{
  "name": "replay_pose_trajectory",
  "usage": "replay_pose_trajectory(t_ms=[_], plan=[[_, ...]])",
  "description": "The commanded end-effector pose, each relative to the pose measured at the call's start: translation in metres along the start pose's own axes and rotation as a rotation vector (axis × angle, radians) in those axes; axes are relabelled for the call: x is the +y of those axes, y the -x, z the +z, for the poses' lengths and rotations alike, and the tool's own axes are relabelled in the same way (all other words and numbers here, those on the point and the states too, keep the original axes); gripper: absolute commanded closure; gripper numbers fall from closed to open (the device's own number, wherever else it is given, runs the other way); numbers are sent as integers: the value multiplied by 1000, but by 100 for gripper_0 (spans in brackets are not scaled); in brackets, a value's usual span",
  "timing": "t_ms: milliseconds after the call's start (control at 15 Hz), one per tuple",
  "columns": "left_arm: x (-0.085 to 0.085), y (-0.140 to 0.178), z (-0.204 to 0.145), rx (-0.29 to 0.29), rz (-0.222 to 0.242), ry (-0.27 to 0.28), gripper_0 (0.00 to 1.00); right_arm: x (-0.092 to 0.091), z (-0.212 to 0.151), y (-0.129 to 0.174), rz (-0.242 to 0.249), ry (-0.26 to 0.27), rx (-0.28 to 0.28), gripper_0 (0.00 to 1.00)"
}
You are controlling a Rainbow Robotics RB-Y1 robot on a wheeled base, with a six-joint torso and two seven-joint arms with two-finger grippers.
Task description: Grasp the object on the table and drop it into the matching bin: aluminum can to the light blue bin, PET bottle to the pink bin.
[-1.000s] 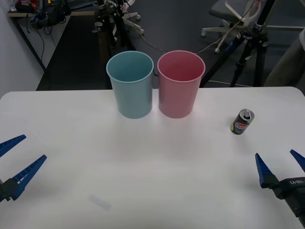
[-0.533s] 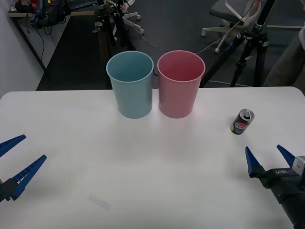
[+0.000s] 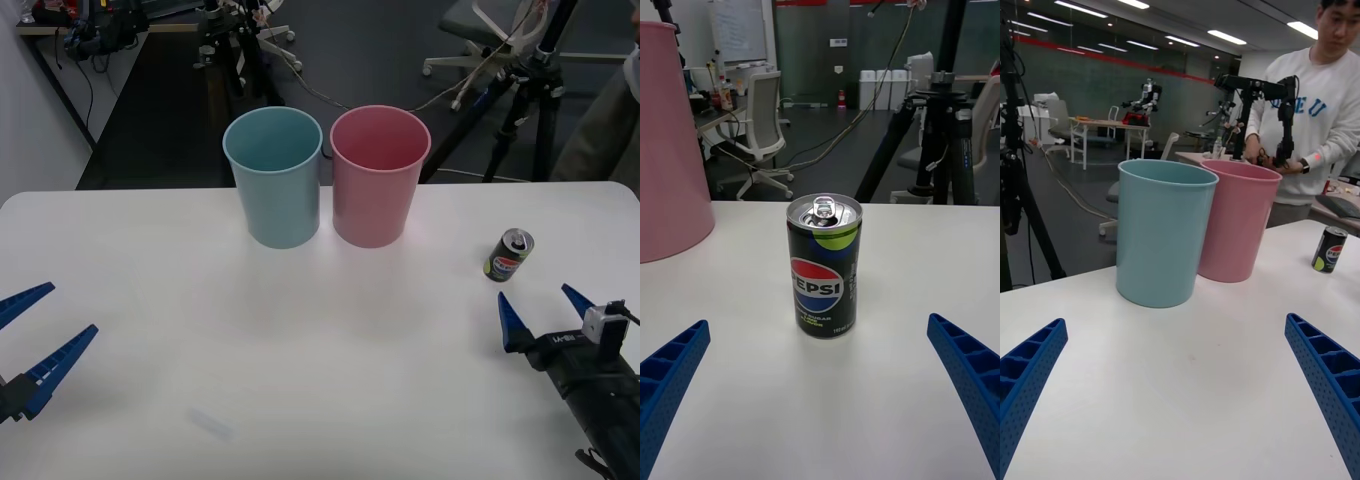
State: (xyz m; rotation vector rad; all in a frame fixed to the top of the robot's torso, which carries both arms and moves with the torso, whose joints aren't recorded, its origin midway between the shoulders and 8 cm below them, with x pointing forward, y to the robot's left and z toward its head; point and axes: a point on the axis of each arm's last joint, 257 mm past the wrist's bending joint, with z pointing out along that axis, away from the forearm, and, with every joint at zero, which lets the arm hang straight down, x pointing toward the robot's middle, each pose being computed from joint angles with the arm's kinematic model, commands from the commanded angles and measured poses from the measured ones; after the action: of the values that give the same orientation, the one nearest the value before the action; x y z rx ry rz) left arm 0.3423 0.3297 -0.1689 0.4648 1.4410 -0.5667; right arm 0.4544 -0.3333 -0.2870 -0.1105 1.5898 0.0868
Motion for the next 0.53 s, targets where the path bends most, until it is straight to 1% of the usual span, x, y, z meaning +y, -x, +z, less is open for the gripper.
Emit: replay_pose_trajectory(t_ms=[67,267,533], plan=[[0,0,0,0,0,0,0,3,15,-5,-11,14,-6,0],[0,0,0,0,0,0,0,7,33,-9,-33,23,-15,0],[0,0,0,0,0,0,0,12,54,-15,-29,34,-11,0]])
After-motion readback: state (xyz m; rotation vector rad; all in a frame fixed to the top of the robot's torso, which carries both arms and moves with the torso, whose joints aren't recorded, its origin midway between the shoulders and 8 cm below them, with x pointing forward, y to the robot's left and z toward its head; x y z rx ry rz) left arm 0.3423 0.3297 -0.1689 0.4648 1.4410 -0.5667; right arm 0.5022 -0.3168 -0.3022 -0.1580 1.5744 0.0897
